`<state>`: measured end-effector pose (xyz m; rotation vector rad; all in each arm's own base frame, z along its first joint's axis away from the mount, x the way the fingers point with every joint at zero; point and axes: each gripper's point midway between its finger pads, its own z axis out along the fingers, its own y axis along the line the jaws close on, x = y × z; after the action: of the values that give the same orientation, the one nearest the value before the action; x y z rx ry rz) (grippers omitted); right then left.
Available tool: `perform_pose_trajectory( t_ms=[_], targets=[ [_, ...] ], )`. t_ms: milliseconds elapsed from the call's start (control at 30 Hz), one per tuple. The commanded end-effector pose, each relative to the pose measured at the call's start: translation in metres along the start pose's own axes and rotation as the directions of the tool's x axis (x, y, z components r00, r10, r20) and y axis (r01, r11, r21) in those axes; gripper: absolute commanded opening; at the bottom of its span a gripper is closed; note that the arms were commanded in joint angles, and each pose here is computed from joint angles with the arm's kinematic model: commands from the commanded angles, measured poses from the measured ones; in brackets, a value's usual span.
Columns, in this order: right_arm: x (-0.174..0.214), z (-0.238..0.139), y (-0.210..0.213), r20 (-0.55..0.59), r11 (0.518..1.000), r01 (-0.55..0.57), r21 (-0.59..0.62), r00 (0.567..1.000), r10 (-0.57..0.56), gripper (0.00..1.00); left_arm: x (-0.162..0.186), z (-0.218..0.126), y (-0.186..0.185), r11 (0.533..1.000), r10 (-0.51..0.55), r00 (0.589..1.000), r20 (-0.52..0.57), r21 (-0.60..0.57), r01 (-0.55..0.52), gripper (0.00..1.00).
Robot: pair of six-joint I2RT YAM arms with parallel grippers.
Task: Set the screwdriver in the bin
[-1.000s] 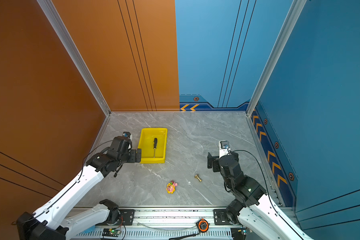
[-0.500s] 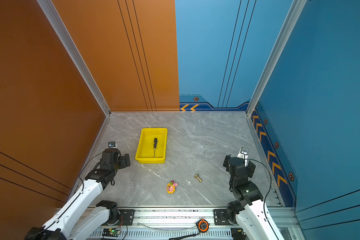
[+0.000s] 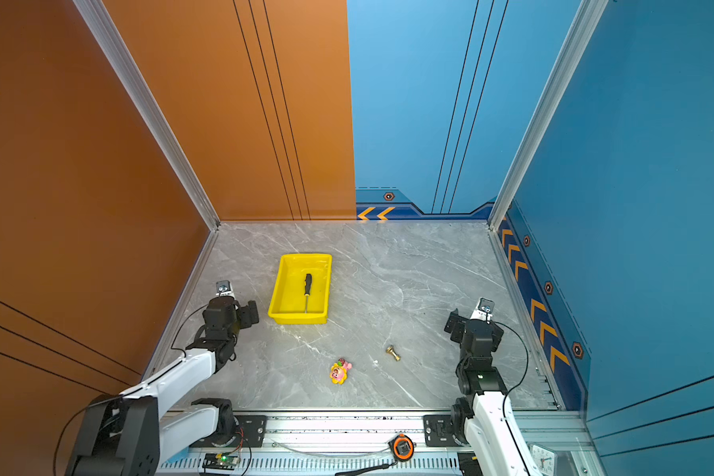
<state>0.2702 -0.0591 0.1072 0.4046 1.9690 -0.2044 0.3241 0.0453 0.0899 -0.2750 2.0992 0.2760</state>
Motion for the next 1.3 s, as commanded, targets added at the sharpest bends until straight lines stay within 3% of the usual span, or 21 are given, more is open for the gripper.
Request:
perform_pose_trajectory(
  t_ms=[0, 400, 633, 1267],
  targets=[
    [-0.025, 0.012, 0.006, 0.104, 0.999, -0.044, -0.029, 0.993, 0.047, 1.0, -0.03, 0.003, -0.004, 1.0, -0.003, 0.989, 0.148, 0.024, 0.0, 0.98],
    [-0.04, 0.052, 0.027, 0.111, 0.995, -0.039, -0.094, 0.993, 0.049, 1.0, -0.047, 0.016, -0.017, 0.995, -0.006, 0.972, 0.234, 0.102, -0.018, 0.98],
    [-0.048, 0.07, 0.042, 0.145, 0.993, -0.04, -0.112, 0.988, 0.056, 1.0, -0.046, 0.027, -0.027, 0.988, -0.046, 0.972, 0.228, 0.154, 0.011, 0.98],
    [-0.031, 0.093, 0.056, 0.139, 0.997, 0.074, 0.008, 0.987, -0.075, 1.0, -0.034, 0.047, -0.035, 0.991, -0.015, 0.974, 0.225, 0.131, -0.015, 0.98]
  ],
)
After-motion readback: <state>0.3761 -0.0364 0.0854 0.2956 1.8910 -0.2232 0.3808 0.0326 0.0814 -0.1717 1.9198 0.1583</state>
